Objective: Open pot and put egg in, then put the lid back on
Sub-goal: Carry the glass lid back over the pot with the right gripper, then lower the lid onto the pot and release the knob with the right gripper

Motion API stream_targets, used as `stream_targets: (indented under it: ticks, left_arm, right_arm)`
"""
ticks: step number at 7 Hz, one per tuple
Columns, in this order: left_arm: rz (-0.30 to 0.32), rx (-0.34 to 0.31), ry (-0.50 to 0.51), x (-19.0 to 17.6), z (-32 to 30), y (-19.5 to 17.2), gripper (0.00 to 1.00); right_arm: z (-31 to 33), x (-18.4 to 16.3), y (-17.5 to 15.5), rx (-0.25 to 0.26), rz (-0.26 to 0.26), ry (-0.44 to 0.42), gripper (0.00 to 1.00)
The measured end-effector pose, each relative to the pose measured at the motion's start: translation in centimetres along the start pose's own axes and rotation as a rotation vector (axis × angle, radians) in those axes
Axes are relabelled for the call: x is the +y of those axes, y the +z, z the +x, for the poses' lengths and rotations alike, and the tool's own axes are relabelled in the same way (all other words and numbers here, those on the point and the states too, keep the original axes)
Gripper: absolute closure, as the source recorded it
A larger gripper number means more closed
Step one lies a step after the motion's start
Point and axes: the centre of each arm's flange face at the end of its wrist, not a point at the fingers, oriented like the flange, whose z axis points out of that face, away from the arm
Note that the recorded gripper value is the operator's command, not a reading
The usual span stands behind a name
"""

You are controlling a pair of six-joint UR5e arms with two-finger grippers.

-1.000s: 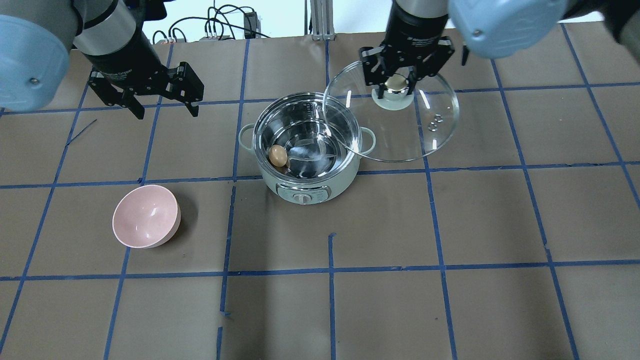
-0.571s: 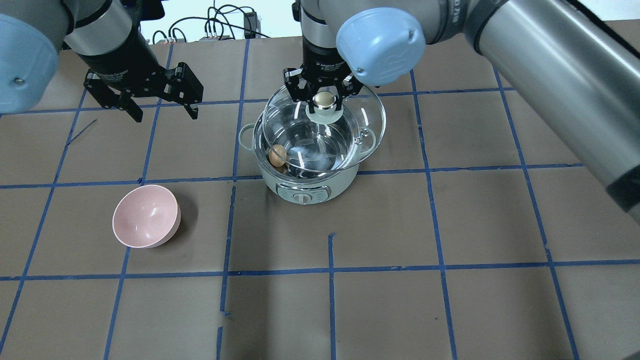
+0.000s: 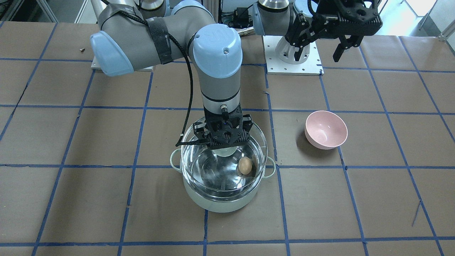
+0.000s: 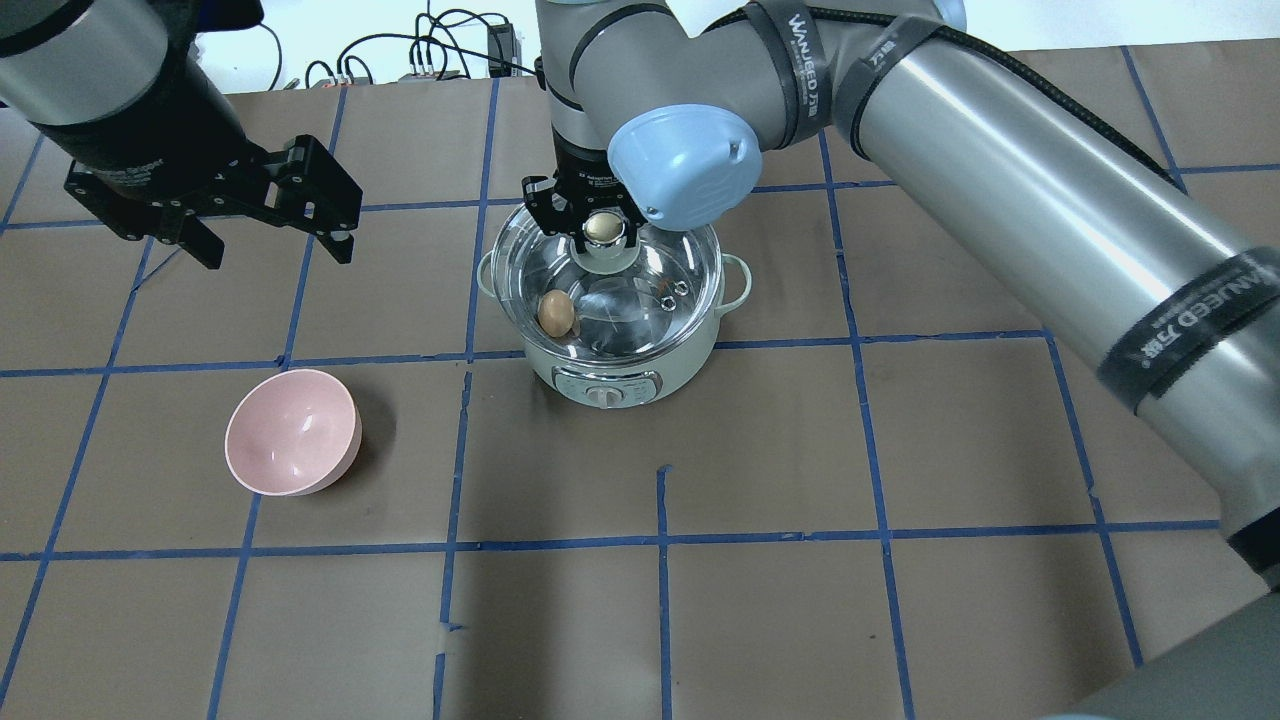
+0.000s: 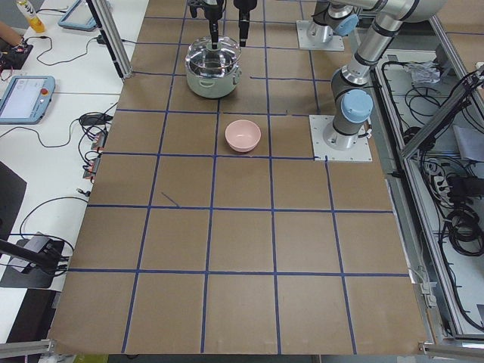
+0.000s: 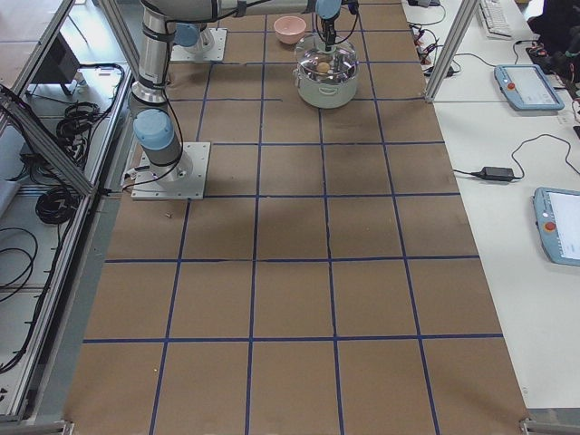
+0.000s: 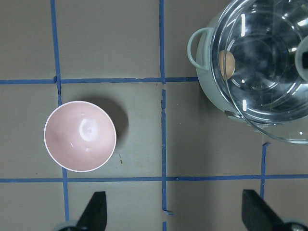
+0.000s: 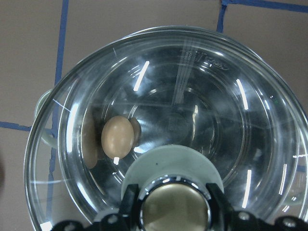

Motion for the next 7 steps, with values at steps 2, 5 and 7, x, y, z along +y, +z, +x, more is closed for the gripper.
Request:
stream_targets:
  ticks: [2, 5, 7]
  left_arm:
    - [0.014, 0.011, -0.024, -1.6, -0.3, 0.3, 0.0]
    - [0.071, 0.017, -0.004, -2.7, 0.6, 0.0, 0.0]
    - [0.049, 0.017, -0.028, -3.4, -0.5, 1.3, 0.0]
  right_arm:
    - [0.4, 0.2, 1.8, 0.016, 0.033, -0.008, 0.83]
    - [0.6, 0.2, 2.8, 0.014, 0.077, -0.015, 0.83]
    - [0.5, -0.1, 3.0, 0.006, 0.101, -0.012, 0.8]
